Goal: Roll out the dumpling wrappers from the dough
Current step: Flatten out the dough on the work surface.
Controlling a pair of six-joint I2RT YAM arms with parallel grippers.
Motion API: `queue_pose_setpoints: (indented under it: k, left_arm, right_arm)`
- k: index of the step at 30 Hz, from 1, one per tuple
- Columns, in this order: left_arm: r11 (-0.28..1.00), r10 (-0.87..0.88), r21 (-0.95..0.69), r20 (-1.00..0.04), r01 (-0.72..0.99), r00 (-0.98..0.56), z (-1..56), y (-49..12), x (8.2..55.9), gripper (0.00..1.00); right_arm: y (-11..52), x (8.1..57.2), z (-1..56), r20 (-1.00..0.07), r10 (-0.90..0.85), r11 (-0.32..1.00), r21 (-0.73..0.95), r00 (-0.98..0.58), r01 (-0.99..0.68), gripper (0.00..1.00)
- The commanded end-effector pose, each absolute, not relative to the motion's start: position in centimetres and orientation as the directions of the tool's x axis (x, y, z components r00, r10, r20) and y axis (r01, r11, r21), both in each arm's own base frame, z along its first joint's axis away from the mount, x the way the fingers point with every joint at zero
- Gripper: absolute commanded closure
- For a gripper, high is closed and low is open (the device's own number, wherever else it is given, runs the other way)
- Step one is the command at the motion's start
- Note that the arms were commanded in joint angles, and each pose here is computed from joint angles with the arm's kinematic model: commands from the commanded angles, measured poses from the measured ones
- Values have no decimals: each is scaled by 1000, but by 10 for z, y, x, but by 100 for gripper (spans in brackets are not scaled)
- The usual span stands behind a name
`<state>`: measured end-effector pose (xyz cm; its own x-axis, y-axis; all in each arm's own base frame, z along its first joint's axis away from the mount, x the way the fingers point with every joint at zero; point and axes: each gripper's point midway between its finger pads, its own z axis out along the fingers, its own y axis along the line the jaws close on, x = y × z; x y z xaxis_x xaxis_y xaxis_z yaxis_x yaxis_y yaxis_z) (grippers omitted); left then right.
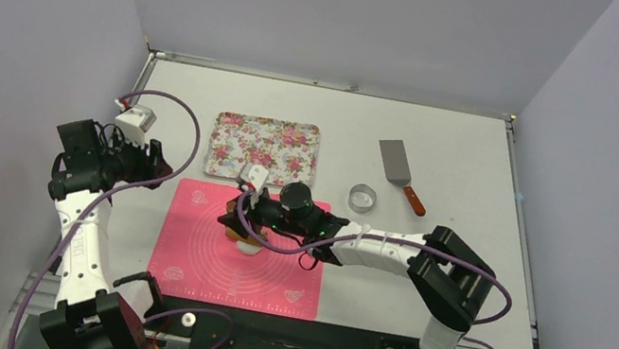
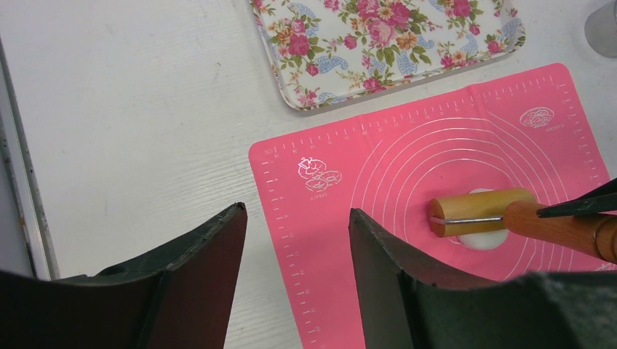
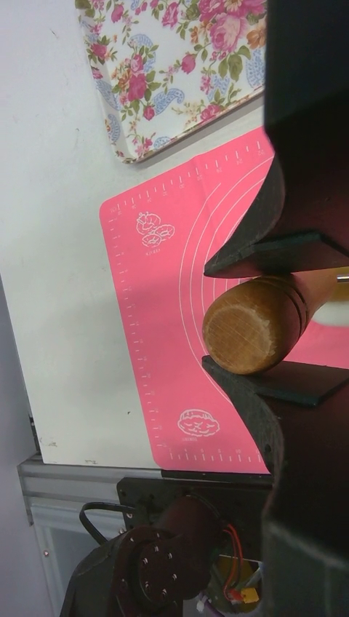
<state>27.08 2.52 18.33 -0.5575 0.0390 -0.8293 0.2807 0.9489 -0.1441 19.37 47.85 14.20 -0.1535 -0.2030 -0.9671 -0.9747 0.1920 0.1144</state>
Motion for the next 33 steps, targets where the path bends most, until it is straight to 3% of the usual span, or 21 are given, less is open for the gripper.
queue_pose_setpoints:
  k: [1, 12, 23, 33]
  left_arm:
    - [948, 59, -120, -844, 295, -533, 193, 25, 274, 48]
    - [949, 70, -108, -844, 296, -532, 194, 27, 274, 48]
    - [951, 75, -99, -847, 294, -526, 198, 27, 273, 48]
    - [951, 67, -106, -848, 292, -526, 200, 27, 274, 48]
  right_arm:
    - [386, 84, -18, -516, -692, 281, 452, -505, -847, 100]
    - [382, 168, -14, -621, -674, 430, 112, -401, -896, 100]
    - [356, 229, 0, -701, -547, 585, 70, -457, -808, 100]
    - [378, 232, 29, -767, -444, 566, 160, -463, -809, 100]
